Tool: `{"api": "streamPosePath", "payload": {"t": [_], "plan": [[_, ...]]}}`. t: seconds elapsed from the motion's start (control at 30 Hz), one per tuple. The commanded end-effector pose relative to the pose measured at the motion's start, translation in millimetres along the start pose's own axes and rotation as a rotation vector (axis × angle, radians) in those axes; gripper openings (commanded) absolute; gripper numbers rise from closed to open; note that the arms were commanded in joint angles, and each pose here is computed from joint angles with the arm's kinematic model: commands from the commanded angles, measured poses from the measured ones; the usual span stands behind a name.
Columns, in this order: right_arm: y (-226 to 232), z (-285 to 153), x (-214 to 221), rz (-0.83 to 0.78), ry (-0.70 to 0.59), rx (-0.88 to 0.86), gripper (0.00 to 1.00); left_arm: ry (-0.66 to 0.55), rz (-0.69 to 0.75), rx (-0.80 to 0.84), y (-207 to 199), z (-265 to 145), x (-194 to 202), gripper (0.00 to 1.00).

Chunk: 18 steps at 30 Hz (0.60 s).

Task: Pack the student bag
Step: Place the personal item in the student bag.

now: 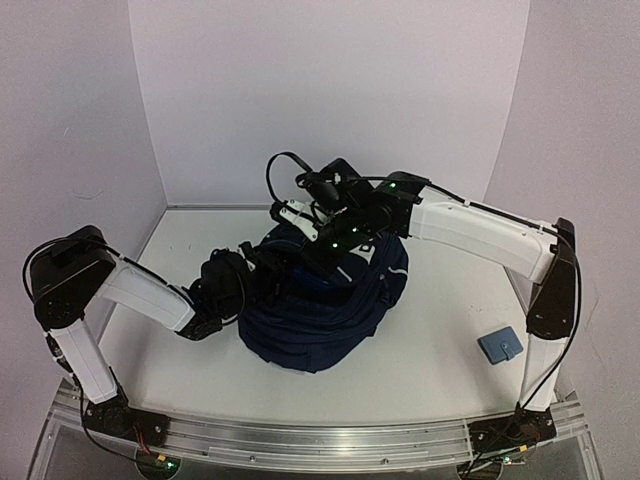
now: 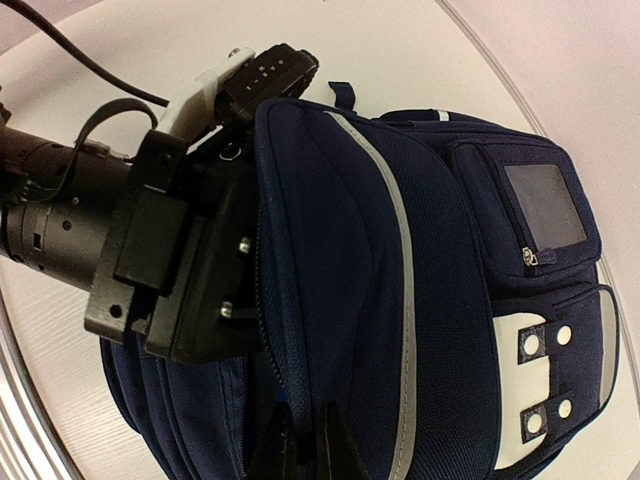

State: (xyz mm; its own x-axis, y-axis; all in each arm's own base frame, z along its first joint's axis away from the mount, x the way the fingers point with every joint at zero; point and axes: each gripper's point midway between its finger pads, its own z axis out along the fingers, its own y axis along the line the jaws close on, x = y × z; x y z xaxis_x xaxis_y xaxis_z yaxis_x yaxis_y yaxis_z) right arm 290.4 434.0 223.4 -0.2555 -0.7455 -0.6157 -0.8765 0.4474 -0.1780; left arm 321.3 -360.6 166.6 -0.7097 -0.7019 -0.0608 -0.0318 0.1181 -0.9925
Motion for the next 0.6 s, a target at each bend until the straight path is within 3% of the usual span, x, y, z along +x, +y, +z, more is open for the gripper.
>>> {"api": "streamPosePath", "payload": {"t": [0.0,0.1,0.23,0.57], "plan": [[16,-53,-51,0.006,-0.217,-0.078,0.00,-0.016,0.008,-0.090,-9,0,-2,0.64],[13,-52,-51,0.016,-0.216,-0.075,0.00,-0.010,0.015,-0.164,-8,-13,3,0.73],[10,-51,-52,0.022,-0.217,-0.073,0.00,0.003,0.040,-0.225,-10,-29,11,0.73],[12,-46,-51,0.017,-0.210,-0.089,0.00,0.030,0.029,-0.306,5,-40,17,0.56]]}}
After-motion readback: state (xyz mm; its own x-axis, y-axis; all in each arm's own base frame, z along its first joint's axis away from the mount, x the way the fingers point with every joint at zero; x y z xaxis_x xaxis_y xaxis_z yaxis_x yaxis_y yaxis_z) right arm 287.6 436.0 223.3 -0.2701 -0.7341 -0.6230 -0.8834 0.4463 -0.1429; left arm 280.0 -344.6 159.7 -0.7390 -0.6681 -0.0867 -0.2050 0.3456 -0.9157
